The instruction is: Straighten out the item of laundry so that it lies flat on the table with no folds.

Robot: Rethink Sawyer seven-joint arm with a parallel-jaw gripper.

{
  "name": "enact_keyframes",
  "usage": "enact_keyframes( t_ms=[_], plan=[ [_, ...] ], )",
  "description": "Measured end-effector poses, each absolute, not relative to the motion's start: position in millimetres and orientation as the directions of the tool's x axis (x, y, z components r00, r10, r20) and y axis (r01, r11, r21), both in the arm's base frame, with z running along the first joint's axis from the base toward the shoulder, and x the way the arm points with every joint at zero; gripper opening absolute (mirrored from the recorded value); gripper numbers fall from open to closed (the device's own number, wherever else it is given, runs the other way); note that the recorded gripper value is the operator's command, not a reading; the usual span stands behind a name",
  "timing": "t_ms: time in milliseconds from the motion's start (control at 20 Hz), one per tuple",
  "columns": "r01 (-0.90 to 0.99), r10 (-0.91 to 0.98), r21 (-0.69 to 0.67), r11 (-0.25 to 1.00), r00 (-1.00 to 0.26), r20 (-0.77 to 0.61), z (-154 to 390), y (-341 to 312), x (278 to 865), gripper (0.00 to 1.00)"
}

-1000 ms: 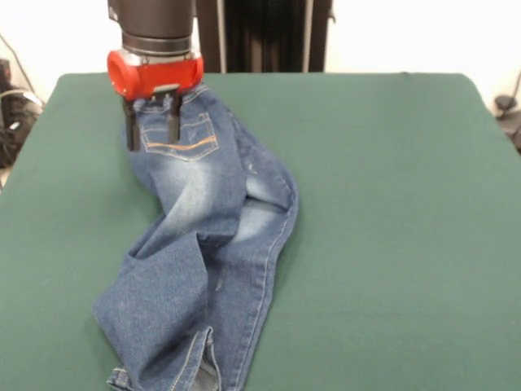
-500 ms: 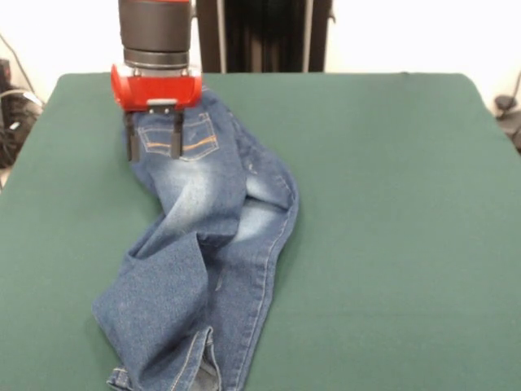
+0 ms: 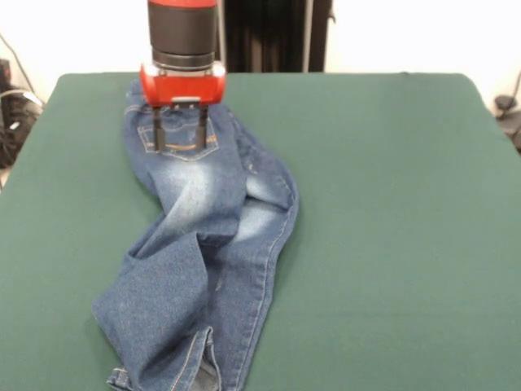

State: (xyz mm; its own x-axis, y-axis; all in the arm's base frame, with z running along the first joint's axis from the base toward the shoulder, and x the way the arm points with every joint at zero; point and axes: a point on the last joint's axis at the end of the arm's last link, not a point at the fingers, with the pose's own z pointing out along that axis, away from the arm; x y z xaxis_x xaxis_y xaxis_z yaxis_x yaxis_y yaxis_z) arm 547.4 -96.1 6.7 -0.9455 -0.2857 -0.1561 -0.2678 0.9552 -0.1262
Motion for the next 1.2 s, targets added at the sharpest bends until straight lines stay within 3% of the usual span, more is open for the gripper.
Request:
enact_keyframes(
  t_ms=[400, 1200],
  plan=[
    [-0.297, -0.302, -0.1, 0.95, -0.952, -0.043, 10, -77, 532, 1.0],
    [-0.237, -0.228, -0.101, 0.966, -0.969, 0.091, 10, -123, 492, 1.0]
  ],
)
